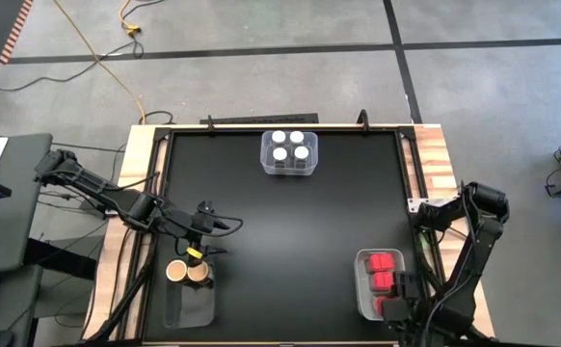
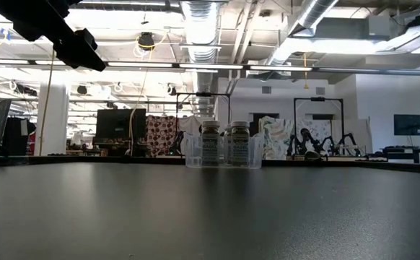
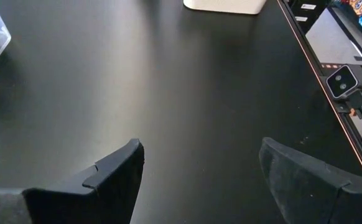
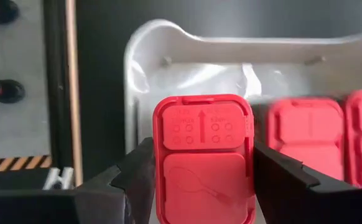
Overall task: Sort spices by type
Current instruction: Put the red spice bottle into the white bin
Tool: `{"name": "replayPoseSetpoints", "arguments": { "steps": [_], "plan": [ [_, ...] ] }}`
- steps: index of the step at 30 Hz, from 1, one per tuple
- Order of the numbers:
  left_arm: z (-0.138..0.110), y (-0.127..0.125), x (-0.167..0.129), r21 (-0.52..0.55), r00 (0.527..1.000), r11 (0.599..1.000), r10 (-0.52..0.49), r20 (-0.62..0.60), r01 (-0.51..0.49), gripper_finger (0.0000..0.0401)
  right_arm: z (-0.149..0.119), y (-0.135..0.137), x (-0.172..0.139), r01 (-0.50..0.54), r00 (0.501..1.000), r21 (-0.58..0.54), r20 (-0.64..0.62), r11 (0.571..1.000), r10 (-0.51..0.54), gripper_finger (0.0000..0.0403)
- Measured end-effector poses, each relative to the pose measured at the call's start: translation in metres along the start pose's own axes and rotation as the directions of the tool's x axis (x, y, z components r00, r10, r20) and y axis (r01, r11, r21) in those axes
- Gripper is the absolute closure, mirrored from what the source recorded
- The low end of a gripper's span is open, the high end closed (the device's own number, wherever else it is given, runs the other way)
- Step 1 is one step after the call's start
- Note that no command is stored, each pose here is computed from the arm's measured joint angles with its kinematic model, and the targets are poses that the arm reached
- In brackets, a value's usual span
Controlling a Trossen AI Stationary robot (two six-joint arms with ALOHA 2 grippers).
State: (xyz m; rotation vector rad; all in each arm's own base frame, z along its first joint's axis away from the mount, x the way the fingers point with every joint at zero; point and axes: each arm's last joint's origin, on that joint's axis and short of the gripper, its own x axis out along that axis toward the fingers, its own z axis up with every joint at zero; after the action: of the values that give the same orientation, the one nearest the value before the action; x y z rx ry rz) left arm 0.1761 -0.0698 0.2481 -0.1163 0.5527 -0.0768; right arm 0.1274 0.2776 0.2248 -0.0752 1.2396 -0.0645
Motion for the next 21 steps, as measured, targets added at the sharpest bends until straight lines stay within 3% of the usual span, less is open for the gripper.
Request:
{"name": "replayPoseSetpoints", "arguments": {
  "steps": [21],
  "plan": [
    [0.0,0.0,0.0,0.003,1.0,1.0,0.0,0.0,0.0,0.0095,0.0056,0.0008,0.0014,-0.023,1.0,0.02,0.011,1.0,0.023,0.0158]
  ]
}}
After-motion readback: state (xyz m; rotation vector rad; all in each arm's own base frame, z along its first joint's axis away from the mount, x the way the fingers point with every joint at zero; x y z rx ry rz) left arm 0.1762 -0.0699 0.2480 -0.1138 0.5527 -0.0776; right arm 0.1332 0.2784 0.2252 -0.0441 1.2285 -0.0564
